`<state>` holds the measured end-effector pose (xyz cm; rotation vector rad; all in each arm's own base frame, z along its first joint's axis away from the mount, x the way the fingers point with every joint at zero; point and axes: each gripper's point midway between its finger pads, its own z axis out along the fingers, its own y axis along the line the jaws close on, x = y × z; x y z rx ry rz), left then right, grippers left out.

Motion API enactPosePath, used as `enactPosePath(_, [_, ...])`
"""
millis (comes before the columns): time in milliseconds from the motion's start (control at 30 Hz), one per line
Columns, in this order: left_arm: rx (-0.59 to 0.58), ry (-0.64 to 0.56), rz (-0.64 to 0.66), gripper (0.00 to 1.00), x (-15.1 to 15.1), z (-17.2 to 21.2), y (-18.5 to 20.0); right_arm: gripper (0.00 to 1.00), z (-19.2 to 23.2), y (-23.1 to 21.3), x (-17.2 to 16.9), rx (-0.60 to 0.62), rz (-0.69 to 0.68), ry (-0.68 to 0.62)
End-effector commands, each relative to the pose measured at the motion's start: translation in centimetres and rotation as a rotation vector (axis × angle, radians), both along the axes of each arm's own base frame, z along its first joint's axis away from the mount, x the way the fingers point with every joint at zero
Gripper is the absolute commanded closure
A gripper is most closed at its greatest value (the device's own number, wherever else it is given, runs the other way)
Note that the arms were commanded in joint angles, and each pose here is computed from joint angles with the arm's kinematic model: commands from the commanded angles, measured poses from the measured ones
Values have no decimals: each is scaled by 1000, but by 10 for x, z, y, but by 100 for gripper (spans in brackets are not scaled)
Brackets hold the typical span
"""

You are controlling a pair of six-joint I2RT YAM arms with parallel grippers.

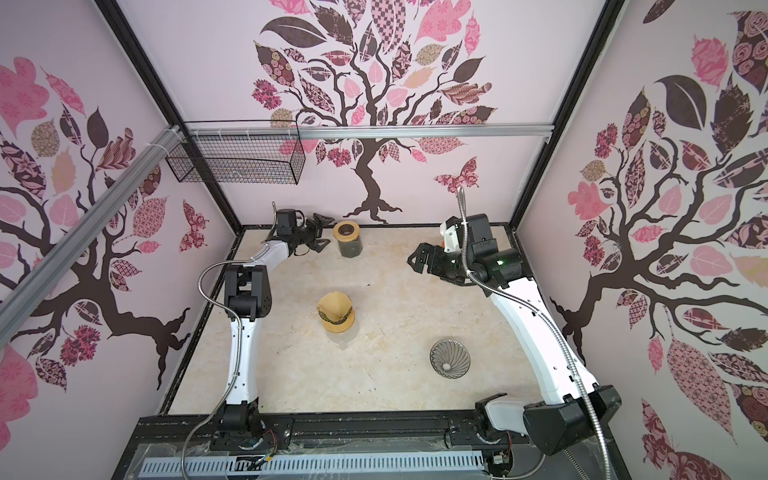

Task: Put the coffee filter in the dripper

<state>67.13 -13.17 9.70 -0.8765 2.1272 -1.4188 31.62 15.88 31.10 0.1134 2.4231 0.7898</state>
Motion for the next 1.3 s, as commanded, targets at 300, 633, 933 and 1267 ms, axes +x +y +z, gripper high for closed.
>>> enactPosePath(300, [-59,-106,-30,2,18,12,-36,0,-7,3,0,-33,44,38])
enactPosePath(633, [-72,-167,-84,2,27,11,-45,0,-17,4,0,-36,51,69])
enactPosePath(933, [-104,-183,-137,2,21,12,-61,0,-24,8,2,-24,59,92])
enactPosePath(1267, [-132,-185,-182,2,11,21,-86,0,-28,9,-2,-17,66,99])
